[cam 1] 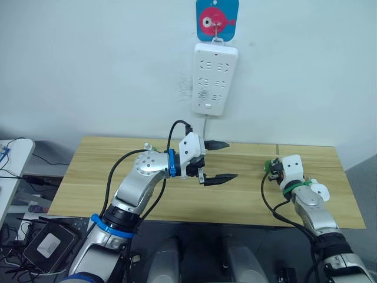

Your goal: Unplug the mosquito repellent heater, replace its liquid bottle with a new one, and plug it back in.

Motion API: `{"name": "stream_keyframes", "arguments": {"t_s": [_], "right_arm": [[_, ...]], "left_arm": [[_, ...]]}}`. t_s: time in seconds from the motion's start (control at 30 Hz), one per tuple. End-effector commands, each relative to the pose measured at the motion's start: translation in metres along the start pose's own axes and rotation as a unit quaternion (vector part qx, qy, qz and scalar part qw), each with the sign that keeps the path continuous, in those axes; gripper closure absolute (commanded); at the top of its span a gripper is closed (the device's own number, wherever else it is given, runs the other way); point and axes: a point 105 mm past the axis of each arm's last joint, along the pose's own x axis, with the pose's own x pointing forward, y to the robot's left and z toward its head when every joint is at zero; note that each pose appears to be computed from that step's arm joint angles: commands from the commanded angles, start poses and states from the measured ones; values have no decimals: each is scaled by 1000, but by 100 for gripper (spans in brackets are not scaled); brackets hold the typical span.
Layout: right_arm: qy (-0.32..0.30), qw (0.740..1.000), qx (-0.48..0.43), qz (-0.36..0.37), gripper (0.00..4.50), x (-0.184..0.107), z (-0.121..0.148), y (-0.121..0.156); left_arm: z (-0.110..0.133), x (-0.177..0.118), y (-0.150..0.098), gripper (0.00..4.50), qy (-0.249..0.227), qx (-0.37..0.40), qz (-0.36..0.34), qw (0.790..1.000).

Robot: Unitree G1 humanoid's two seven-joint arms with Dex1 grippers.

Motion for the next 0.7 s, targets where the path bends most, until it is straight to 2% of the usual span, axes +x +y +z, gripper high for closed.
{"name": "stream_keyframes", "arguments": {"t_s": [0.03, 0.1, 0.2, 0.27, 0.3, 0.37, 0.4, 0.5, 0.57, 0.7], "right_arm": [[-12, 1000, 16, -10, 266, -1, 3, -8], [-20, 1000, 12, -7, 185, -3, 8, -9], [-43, 999, 0, -5, 91, -7, 23, -10], [-63, 998, -25, -1, 22, -11, 38, -10], [-77, 996, -39, 3, 3, -13, 48, -9], [-97, 994, -56, 12, 3, -16, 66, -4], [-105, 993, -43, 39, 3, -18, 79, 7], [-125, 981, -8, 150, 3, -28, 114, 51], [-125, 971, -11, 201, 3, -37, 126, 71], [-123, 945, -14, 302, 3, -52, 147, 112]], "left_arm": [[11, 1, 0, 0, -14, 22, -4, 1000], [9, 0, 0, 0, -11, 19, 1, 1000], [4, -3, 3, 0, -5, 11, 22, 1000], [-9, -8, 5, 0, 6, -10, 53, 999], [-22, -12, 5, 0, 18, -24, 80, 996], [-44, -21, 5, 0, 40, -35, 125, 991], [-58, -30, 5, 0, 49, -46, 167, 984], [-89, -63, 2, 0, 78, -54, 299, 950], [-100, -80, -2, 0, 94, -54, 356, 928], [-127, -127, -6, 0, 129, -69, 511, 847]]}}
